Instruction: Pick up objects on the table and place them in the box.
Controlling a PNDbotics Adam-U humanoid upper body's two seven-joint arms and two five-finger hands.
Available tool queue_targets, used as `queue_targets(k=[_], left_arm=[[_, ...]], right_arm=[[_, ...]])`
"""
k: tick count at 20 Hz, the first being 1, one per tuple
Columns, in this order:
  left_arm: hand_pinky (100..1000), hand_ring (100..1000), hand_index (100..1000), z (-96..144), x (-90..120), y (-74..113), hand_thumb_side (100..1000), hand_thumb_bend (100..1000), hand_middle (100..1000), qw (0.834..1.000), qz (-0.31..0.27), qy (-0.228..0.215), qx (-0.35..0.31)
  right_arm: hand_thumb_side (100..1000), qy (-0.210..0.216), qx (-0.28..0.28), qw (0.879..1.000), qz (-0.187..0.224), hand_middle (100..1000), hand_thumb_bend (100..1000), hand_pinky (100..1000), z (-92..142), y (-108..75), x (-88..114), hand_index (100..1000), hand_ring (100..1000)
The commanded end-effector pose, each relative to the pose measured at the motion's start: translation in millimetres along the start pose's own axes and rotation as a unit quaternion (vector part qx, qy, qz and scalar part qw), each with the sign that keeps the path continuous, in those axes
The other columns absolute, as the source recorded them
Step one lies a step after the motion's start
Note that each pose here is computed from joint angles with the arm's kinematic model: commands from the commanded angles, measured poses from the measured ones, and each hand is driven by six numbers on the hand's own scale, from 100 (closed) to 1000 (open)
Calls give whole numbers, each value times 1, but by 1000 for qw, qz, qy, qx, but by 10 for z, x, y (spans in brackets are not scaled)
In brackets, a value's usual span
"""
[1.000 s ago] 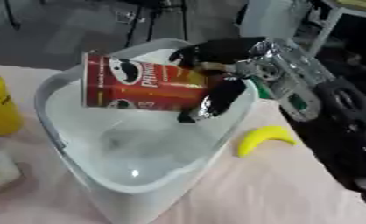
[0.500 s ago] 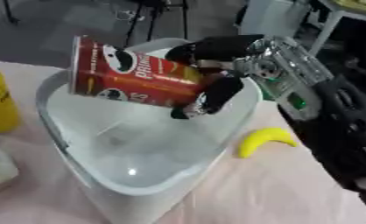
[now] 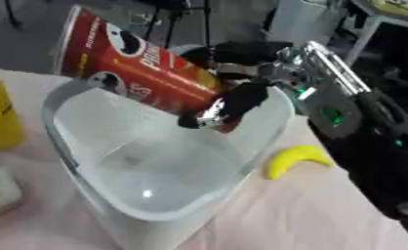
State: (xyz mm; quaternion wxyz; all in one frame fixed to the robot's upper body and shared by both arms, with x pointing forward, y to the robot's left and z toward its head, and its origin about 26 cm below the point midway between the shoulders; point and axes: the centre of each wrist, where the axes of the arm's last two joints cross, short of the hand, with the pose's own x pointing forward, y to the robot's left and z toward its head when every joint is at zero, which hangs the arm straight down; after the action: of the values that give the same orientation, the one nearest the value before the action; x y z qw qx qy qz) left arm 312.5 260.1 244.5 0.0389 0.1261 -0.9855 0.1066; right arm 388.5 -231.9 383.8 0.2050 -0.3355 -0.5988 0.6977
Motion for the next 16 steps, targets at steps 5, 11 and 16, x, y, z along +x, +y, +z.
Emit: queue_targets(k=[5,11,16], left_arm=[[820,854,878,-84,36,-27,1000,245,823,1000,5,-17,-5],[821,854,878,-86,36,-31,1000,242,823,1000,6,-17,-5],[820,854,878,-87,36,-29,1000,242,823,1000,6,-16,-5]], right_arm=[[1000,17,-28,999,23,1000,247,1000,150,-185,5,1000,1000],[651,26,38,997,58,1000,395,1000,139,-165,6,1000,1000],[673,21,33,998,56,1000,389,1000,146,-188,14,1000,1000]])
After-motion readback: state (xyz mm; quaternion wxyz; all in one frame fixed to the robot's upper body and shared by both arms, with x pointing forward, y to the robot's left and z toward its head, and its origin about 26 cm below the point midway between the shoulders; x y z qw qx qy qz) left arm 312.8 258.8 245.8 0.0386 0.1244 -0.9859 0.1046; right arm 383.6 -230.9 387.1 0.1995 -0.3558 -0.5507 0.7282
